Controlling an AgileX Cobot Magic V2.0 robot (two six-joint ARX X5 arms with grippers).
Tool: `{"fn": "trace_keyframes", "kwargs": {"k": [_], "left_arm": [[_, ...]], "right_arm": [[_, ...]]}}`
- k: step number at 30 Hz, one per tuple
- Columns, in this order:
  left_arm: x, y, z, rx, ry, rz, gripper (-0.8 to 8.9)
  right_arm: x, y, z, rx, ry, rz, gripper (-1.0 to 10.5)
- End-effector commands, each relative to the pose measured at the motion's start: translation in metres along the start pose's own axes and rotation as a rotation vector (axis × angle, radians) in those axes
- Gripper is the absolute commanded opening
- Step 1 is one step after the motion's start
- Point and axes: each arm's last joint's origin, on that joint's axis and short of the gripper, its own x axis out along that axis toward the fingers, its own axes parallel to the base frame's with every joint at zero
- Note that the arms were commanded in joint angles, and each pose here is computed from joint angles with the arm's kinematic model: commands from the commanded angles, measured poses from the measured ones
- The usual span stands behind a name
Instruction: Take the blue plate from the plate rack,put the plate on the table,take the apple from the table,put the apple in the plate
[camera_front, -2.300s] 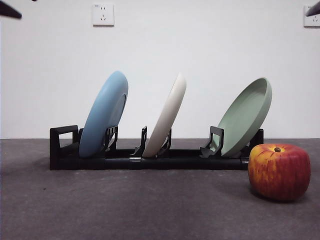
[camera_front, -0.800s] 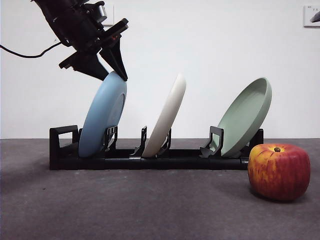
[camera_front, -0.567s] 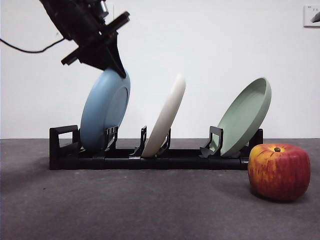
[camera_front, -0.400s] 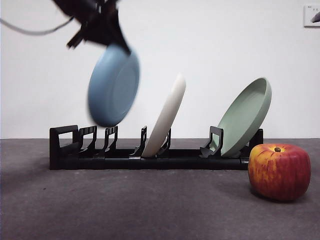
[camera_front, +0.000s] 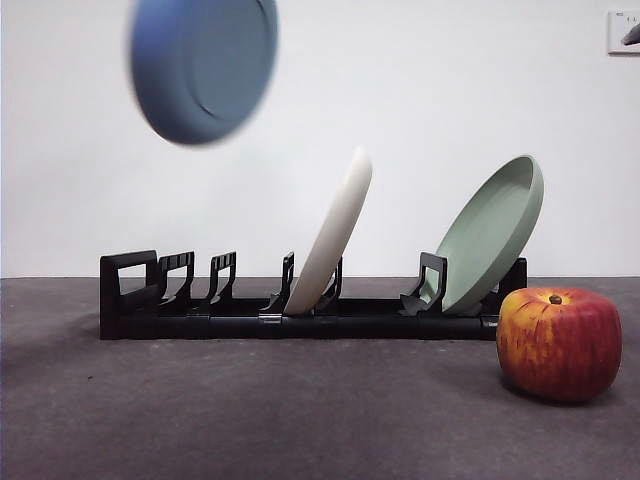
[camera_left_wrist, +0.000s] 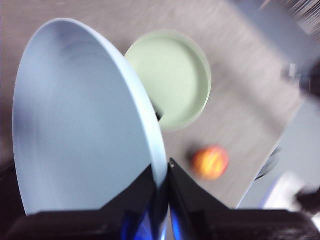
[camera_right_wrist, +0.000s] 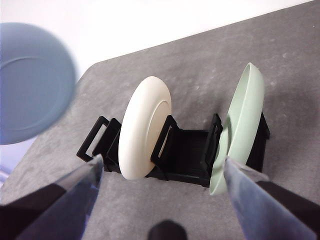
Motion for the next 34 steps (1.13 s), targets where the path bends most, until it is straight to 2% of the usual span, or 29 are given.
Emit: {"fn": "trace_keyframes", "kwargs": {"k": [1,5,10,16,21,25,34], "left_arm": [[-0.028,-0.023,-0.014,0.107,0.038,0.117,-0.08],[-0.067,-0.059,-0.030,0.194,-0.045,0.164,-0.08],[-0.105,-0.091,-0.055,0.243,-0.128,0.206,-0.08],[-0.104,-0.103,-0.094,0.204,-0.071,0.218,-0.08],[-0.072,-0.104,-0.125,0.161,0.071,0.232,-0.08],[-0.030,-0.105,-0.146,0.183,0.202,0.326,-0.08],[0.085,-0.113,-0.191,0.267,0.202,0.257,-0.09]], "right_arm": [[0.000,0.001,0.001,-0.013,-0.006,0.000,4.1],[0.000,0.001,0.001,-0.013,-0.006,0.001,4.1],[0.000,0.001,0.001,-0.013,-0.006,0.001,4.1],[0.000,0.001,0.001,-0.013,-0.006,0.001,4.1],[0.000,0.001,0.001,-0.013,-0.006,0.000,4.1],[0.000,0.001,0.001,-0.012,-0.006,0.000,4.1],[0.000,0.001,0.001,0.000,-0.006,0.000,4.1]]}}
